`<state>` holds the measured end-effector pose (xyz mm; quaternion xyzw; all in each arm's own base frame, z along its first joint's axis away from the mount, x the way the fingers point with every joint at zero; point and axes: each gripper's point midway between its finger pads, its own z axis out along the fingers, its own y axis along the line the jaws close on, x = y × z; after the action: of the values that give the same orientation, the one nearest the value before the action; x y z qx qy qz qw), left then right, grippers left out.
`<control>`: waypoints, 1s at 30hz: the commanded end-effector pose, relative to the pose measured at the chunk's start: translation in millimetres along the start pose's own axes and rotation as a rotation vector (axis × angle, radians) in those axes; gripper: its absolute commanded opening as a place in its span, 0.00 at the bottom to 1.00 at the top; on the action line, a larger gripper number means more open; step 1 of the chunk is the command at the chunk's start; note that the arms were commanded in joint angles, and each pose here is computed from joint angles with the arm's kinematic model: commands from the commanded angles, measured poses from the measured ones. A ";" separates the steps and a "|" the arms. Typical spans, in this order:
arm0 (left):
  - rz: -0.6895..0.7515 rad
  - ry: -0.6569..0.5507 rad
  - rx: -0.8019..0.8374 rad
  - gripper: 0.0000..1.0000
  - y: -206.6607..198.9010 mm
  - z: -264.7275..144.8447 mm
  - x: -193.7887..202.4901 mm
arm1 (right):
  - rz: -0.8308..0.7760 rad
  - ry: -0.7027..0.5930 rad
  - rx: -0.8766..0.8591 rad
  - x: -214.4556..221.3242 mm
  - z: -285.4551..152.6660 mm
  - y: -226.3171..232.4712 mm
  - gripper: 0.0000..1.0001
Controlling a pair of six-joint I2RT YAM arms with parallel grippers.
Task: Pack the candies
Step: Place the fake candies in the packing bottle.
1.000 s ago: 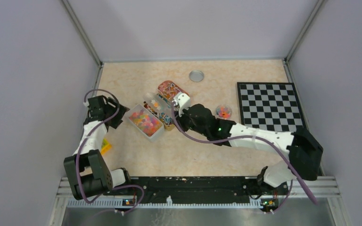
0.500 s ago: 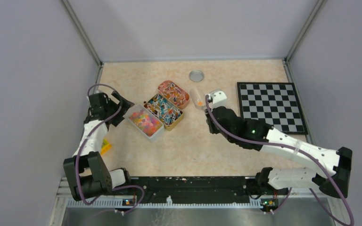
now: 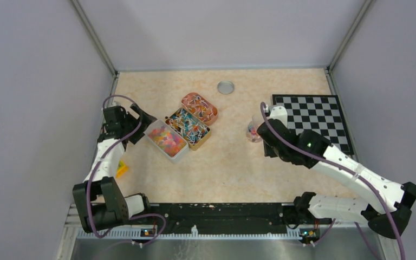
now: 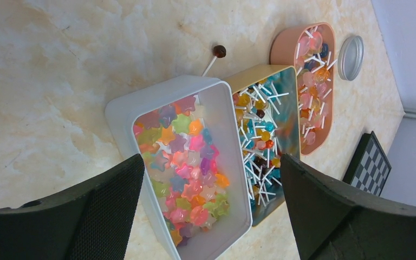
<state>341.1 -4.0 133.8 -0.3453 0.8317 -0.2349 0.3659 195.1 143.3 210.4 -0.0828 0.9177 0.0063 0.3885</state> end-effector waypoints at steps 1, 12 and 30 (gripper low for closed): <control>0.042 -0.060 0.077 0.99 -23.8 -8.4 -17.8 | 0.043 0.027 -0.026 -4.9 -5.4 -3.9 0.00; 0.036 -0.058 0.103 0.99 -28.0 -9.8 -16.5 | 0.023 0.176 -0.053 19.0 12.2 -8.0 0.00; 0.039 -0.038 0.132 0.99 -31.6 -8.6 -12.6 | -0.005 0.328 -0.038 32.6 26.9 -15.8 0.00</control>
<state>345.5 -10.5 144.0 -0.3290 0.8263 -0.2576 0.3777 188.8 128.8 161.3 -0.0940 0.9684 0.0120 0.2306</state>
